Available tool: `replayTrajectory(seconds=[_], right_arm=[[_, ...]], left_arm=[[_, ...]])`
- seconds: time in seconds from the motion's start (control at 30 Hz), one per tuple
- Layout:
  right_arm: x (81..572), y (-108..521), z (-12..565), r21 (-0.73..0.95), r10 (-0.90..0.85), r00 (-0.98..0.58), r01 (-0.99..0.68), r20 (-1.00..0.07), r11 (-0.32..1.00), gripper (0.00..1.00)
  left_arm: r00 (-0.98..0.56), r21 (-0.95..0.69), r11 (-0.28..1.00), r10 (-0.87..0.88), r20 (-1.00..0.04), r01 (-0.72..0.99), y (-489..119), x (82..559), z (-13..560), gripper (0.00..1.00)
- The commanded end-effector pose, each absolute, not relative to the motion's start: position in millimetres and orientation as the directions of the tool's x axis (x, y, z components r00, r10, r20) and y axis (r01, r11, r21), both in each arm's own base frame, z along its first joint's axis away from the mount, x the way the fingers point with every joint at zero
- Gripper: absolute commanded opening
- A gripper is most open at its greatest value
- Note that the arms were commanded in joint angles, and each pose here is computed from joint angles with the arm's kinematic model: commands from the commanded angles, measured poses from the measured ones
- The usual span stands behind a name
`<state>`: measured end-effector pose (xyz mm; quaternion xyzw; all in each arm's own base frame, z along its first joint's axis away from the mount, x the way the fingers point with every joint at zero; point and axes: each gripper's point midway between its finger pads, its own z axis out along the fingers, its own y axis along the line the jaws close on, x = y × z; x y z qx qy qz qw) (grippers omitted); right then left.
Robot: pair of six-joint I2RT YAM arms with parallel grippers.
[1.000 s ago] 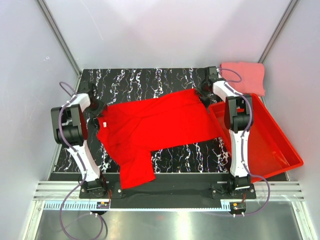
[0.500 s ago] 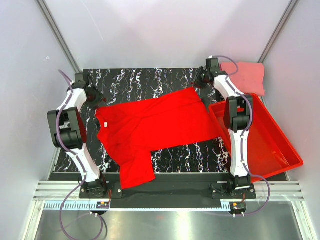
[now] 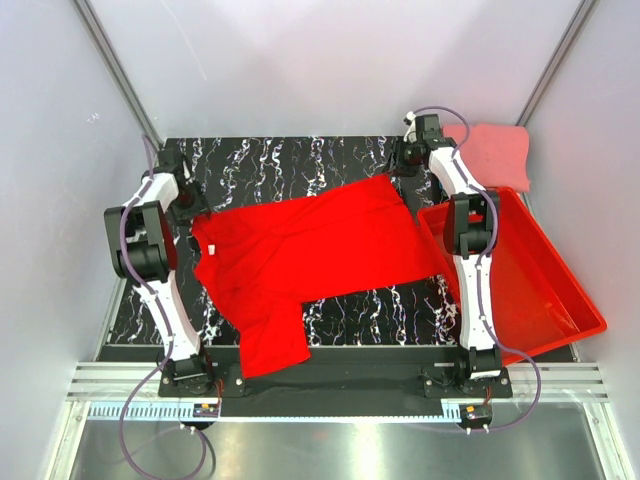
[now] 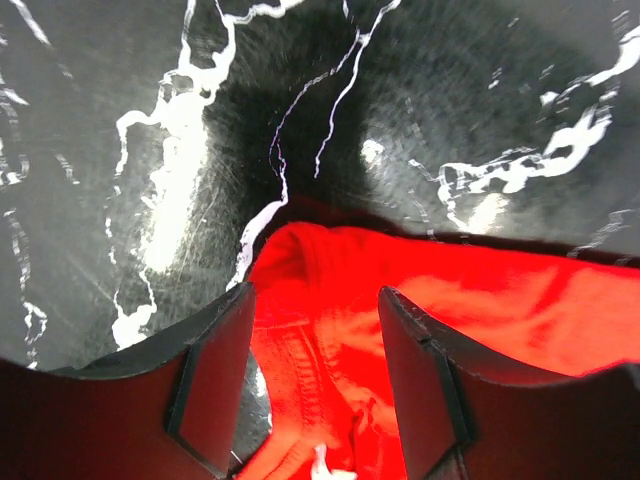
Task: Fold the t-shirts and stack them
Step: Fold the tshirt
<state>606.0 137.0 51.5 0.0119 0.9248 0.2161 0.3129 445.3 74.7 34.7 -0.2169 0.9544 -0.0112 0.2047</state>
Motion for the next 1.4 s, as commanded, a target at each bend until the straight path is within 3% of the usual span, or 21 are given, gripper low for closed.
replayTrajectory(seconds=[0.0,0.4,0.7,0.8,0.87,0.93,1.37], right_arm=[[619,125,53,0.395,0.136,-0.792,-0.141,-0.596,0.908,0.47],[624,150,41,0.530,0.161,-0.799,-0.219,-0.580,0.819,0.46],[623,147,32,0.529,0.171,-0.816,-0.184,-0.553,0.828,0.42],[627,140,30,0.519,0.195,-0.810,-0.152,-0.553,0.841,0.28],[630,132,29,0.505,0.228,-0.804,-0.102,-0.549,0.857,0.02],[635,126,34,0.511,0.263,-0.789,-0.074,-0.555,0.857,0.00],[650,87,47,0.468,0.443,-0.653,0.150,-0.614,0.871,0.00]], left_arm=[[-0.840,-0.072,0.930,-0.357,-0.409,-0.360,83,456,39,0.57],[-0.848,-0.064,0.934,-0.348,-0.400,-0.352,85,457,32,0.46],[-0.839,-0.137,0.939,-0.344,-0.421,-0.316,75,471,38,0.46],[-0.841,-0.140,0.939,-0.343,-0.418,-0.313,73,472,38,0.27],[-0.839,-0.132,0.938,-0.345,-0.421,-0.320,75,473,40,0.11],[-0.830,-0.120,0.930,-0.364,-0.422,-0.347,80,475,42,0.00],[-0.691,-0.184,0.842,-0.524,-0.497,-0.507,90,511,58,0.00]])
